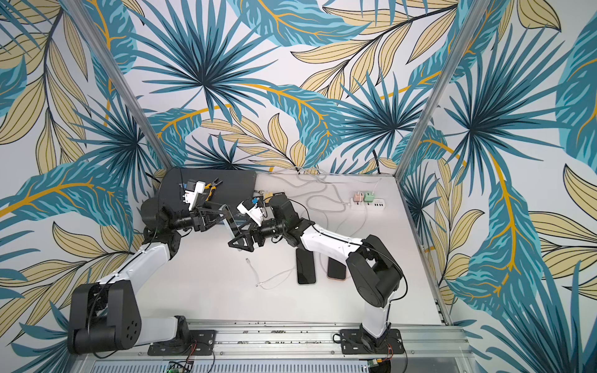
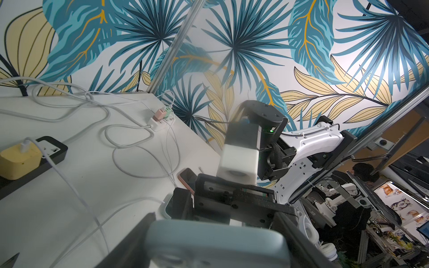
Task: Unplug the charging cable from the phone
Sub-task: Place the phone at the center of the board.
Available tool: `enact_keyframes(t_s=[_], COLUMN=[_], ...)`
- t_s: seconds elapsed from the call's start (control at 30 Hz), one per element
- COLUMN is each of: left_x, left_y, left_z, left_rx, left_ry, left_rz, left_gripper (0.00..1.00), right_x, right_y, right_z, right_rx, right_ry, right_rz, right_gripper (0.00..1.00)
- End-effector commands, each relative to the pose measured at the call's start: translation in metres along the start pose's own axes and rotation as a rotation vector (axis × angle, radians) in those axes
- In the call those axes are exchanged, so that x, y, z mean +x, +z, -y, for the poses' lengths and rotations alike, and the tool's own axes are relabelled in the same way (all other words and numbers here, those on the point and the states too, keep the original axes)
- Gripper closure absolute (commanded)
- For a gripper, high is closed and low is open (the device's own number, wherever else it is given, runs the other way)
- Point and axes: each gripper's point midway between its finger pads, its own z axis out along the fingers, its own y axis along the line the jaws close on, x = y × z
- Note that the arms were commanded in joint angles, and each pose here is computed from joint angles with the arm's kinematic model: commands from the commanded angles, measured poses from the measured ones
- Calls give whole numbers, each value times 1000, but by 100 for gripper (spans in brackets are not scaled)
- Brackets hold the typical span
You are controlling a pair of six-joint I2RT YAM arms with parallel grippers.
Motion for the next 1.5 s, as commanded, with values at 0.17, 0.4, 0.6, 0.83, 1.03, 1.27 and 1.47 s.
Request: enact_keyframes(t_s=[0.17,0.4,0.6,0.83,1.03,1.27,1.47], left_x=[-4,-4,-3,-1,-3,-8,-4], left_y=[-2,-2,-2,-2,-4,-11,-16], left_z=[10,9,7,6,2,-19,-44], left_rx=[5,6,6,8,-13,-106,-232], left_ry=[54,56,55,68,82,48,25], left_rz=[8,8,7,2,17,56,43], left_gripper=[90,90,90,22,0,0,0], right_x=[-3,-3,0,2,15,49,75], right_y=[3,3,2,1,-2,-8,-12], right_z=[-5,-8,-8,-6,1,26,46], right_rx=[-94,-117,-120,-103,-51,138,329], right_ry=[-2,-3,7,24,80,193,256], right_rz=[8,17,15,12,-14,-112,-197], right_gripper=[13,25,36,52,52,53,53])
